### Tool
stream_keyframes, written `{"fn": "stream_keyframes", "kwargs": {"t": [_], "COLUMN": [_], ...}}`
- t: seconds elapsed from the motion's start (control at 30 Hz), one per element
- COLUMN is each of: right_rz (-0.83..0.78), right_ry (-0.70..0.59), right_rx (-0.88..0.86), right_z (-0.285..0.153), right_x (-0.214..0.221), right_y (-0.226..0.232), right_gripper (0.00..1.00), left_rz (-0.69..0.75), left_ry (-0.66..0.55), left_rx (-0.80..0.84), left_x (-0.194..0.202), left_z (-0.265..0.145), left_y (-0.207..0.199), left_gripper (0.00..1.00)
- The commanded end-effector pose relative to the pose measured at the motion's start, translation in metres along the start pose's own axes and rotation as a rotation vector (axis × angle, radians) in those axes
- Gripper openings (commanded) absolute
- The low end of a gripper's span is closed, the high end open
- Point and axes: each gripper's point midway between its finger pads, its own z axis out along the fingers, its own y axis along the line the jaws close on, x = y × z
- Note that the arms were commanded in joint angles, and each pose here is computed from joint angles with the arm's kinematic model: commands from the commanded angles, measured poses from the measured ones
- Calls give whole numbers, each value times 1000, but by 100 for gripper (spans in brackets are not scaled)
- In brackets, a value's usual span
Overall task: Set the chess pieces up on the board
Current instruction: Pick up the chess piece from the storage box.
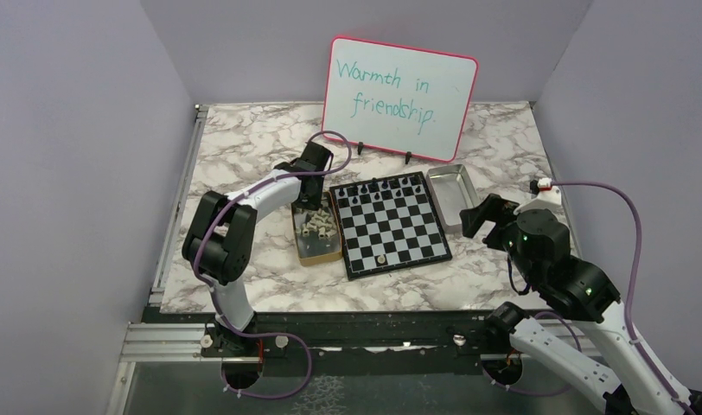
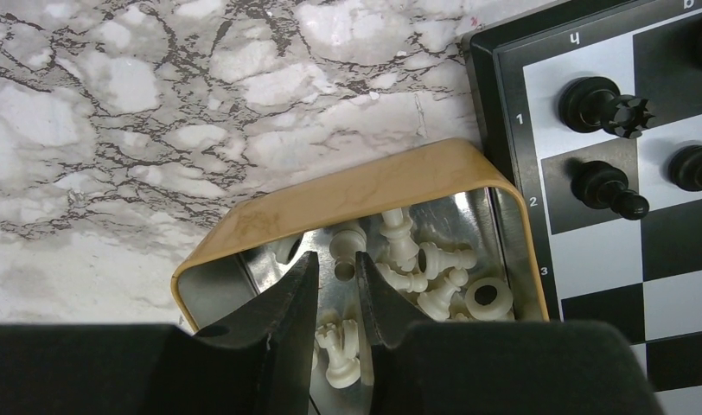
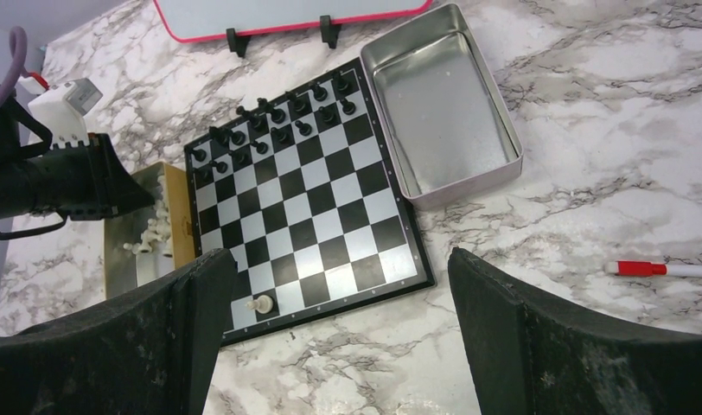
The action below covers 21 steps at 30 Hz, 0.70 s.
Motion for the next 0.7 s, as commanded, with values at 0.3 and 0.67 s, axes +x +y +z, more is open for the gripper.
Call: {"fn": "stream_keyframes", "kwargs": {"t": [0.3, 0.67], "right_rz": [11, 13], "right_ry": [-30, -26], "right_rx": [4, 5], "right_z": [-2, -5], "right_x": [-6, -6], "right_y": [-1, -2], "right_gripper": [98, 98], "left_rz": [10, 15], "left_ry": [2, -4], "left_rx": [41, 54], "left_x": [-1, -11], "left_z": [2, -25], "left_y": [-4, -4], "left_gripper": [11, 9]}}
